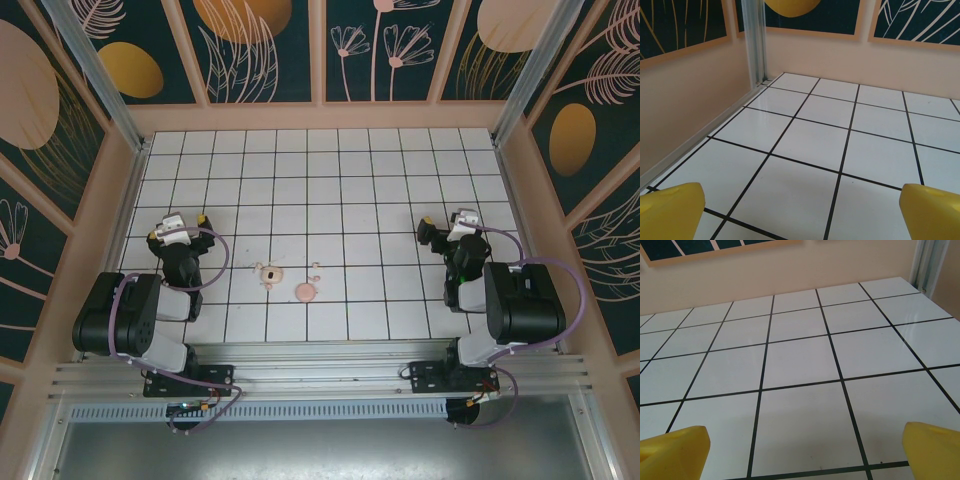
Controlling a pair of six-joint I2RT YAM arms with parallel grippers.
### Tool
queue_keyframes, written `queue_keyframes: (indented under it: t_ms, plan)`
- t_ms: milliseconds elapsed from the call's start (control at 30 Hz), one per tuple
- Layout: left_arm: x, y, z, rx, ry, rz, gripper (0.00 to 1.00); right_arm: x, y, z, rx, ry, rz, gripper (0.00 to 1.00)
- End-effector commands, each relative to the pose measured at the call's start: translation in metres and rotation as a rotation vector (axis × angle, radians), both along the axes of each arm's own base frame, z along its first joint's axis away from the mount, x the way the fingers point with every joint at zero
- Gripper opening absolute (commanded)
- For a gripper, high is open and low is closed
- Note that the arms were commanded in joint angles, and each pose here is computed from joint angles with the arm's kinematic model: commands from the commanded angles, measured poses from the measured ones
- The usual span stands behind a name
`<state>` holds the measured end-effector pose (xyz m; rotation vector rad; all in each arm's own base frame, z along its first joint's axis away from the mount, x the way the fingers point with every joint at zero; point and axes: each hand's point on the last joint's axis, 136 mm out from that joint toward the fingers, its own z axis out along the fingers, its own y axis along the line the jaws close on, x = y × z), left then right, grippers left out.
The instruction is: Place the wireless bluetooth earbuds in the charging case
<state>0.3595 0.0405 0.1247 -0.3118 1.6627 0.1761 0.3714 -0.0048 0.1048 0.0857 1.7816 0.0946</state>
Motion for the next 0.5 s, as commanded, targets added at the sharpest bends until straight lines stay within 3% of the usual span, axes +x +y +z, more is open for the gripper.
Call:
queue_keyframes:
  t_ms: [0,467]
  plan:
    - [0.005,0.000,0.015,0.008,-0.054,0.008,0.99,0.007,-0.002,0.016,0.002,-0.061,-0.003,0.99]
    - [0.011,-0.005,0.023,0.019,-0.039,-0.018,0.96,0.011,-0.001,0.027,0.003,-0.046,0.003,0.99]
